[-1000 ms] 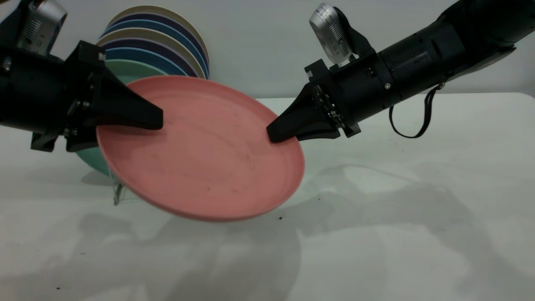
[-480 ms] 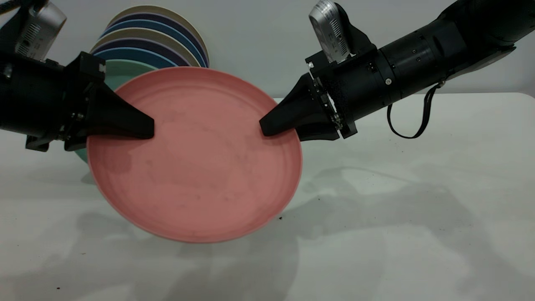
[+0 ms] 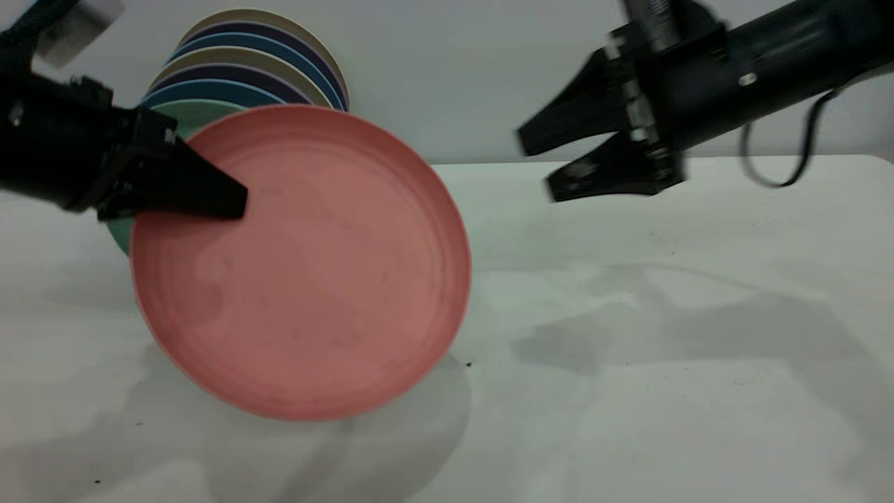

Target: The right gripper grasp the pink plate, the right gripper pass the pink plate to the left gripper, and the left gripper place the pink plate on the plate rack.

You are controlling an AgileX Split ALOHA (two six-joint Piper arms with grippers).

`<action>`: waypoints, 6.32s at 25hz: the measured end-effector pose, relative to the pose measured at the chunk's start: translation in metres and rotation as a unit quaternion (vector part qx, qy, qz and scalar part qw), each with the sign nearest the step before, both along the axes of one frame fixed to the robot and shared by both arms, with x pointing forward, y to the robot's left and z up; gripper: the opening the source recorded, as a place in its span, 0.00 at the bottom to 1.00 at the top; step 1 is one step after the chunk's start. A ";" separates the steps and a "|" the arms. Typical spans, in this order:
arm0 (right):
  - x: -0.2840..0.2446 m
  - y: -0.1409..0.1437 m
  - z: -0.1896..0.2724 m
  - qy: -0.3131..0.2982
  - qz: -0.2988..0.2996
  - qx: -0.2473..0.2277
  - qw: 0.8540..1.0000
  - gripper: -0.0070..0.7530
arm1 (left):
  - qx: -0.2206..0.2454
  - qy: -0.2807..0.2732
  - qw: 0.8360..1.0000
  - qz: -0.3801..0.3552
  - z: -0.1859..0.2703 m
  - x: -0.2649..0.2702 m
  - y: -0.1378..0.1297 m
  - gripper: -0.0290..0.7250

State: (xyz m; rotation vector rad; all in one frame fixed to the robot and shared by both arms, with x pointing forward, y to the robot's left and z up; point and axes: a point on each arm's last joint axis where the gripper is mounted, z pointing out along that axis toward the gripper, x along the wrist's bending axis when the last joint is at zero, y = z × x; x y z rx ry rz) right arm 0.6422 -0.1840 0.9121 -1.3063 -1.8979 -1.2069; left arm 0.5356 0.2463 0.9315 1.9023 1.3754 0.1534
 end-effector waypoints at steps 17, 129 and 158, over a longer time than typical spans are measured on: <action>-0.018 -0.065 -0.030 0.135 0.013 -0.281 0.950 0.47 | 0.250 -0.149 0.906 -0.307 0.121 0.063 0.007 0.18; -0.013 -0.073 -0.034 0.112 -0.017 -0.327 0.938 0.46 | 0.371 -0.160 0.802 -0.440 0.082 0.110 0.019 0.37; -0.025 -0.097 0.014 0.162 -0.051 -0.497 0.851 0.41 | 0.196 0.092 0.964 0.153 0.180 0.042 0.043 0.51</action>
